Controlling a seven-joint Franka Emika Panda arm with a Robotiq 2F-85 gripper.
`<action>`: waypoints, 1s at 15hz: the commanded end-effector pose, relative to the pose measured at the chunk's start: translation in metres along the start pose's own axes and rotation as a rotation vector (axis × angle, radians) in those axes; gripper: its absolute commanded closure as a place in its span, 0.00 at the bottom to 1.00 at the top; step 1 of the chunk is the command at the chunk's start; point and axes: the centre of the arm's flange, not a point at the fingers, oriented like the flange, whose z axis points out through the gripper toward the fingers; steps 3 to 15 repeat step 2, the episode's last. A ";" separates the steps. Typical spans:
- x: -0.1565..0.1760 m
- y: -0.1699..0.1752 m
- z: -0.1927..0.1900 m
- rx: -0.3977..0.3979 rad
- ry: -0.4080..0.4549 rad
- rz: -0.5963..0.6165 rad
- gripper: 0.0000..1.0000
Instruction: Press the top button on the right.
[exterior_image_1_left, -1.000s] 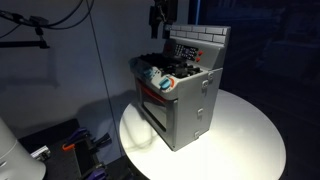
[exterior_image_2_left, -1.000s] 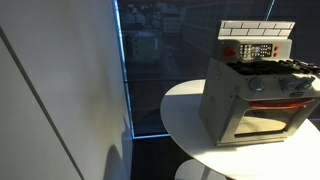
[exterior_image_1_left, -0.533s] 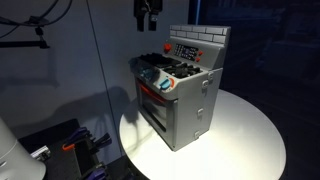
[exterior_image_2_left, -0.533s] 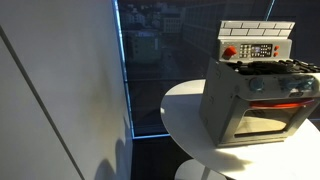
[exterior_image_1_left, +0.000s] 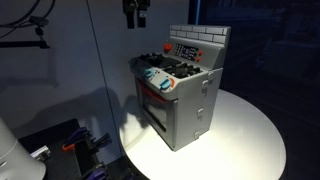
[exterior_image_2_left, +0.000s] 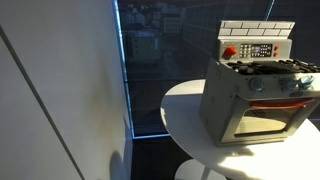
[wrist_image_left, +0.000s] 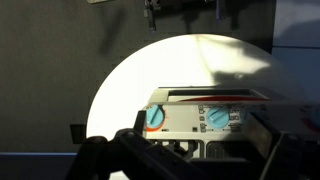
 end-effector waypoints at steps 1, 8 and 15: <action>-0.001 0.000 0.001 0.000 0.001 0.000 0.00; -0.002 0.000 0.001 0.000 0.001 0.000 0.00; -0.002 0.000 0.001 0.000 0.001 0.000 0.00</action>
